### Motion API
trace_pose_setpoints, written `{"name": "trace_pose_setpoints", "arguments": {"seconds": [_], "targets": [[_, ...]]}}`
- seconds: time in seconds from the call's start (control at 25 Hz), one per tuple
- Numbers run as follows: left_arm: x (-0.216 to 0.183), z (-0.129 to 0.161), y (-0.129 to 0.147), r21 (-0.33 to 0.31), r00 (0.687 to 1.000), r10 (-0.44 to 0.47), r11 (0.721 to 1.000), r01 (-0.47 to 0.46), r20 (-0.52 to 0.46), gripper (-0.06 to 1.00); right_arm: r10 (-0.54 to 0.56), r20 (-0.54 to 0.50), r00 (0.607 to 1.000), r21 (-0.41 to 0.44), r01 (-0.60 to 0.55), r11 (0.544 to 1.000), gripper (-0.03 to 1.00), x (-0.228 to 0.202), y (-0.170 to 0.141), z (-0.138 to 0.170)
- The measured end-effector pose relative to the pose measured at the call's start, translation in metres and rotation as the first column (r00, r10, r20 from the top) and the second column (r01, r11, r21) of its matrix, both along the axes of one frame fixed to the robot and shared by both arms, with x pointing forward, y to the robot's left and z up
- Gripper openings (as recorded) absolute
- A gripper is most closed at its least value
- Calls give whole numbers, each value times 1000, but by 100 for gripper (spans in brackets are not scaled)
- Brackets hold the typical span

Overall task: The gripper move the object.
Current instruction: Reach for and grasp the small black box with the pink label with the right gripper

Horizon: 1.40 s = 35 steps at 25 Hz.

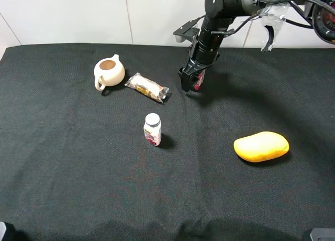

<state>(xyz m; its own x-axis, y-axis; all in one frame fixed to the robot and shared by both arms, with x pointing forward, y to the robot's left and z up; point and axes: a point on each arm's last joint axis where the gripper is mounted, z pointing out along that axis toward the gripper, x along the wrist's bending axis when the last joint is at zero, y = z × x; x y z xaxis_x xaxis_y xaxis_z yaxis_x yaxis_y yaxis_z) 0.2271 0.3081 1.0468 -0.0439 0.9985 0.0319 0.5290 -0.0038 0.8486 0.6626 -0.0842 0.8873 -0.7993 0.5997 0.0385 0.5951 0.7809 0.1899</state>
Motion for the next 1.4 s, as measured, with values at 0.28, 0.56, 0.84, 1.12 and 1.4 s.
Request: {"name": "trace_pose_setpoints", "arguments": {"seconds": [0.28,0.56,0.84,1.12,1.4], "targets": [[0,0,0,0,1000,0,1000,0,0,79,-1,-2,1000,-2,1,1000,69,1,1,-7],[0,0,0,0,1000,0,1000,0,0,79,-2,2,1000,-1,2,1000,69,2,1,-9],[0,0,0,0,1000,0,1000,0,0,79,-3,-1,1000,-2,3,1000,69,2,1,-11],[0,0,0,0,1000,0,1000,0,0,79,-3,-3,1000,-3,3,1000,69,2,1,-12],[0,0,0,0,1000,0,1000,0,0,79,-3,-3,1000,-3,3,1000,69,2,1,-12]]}}
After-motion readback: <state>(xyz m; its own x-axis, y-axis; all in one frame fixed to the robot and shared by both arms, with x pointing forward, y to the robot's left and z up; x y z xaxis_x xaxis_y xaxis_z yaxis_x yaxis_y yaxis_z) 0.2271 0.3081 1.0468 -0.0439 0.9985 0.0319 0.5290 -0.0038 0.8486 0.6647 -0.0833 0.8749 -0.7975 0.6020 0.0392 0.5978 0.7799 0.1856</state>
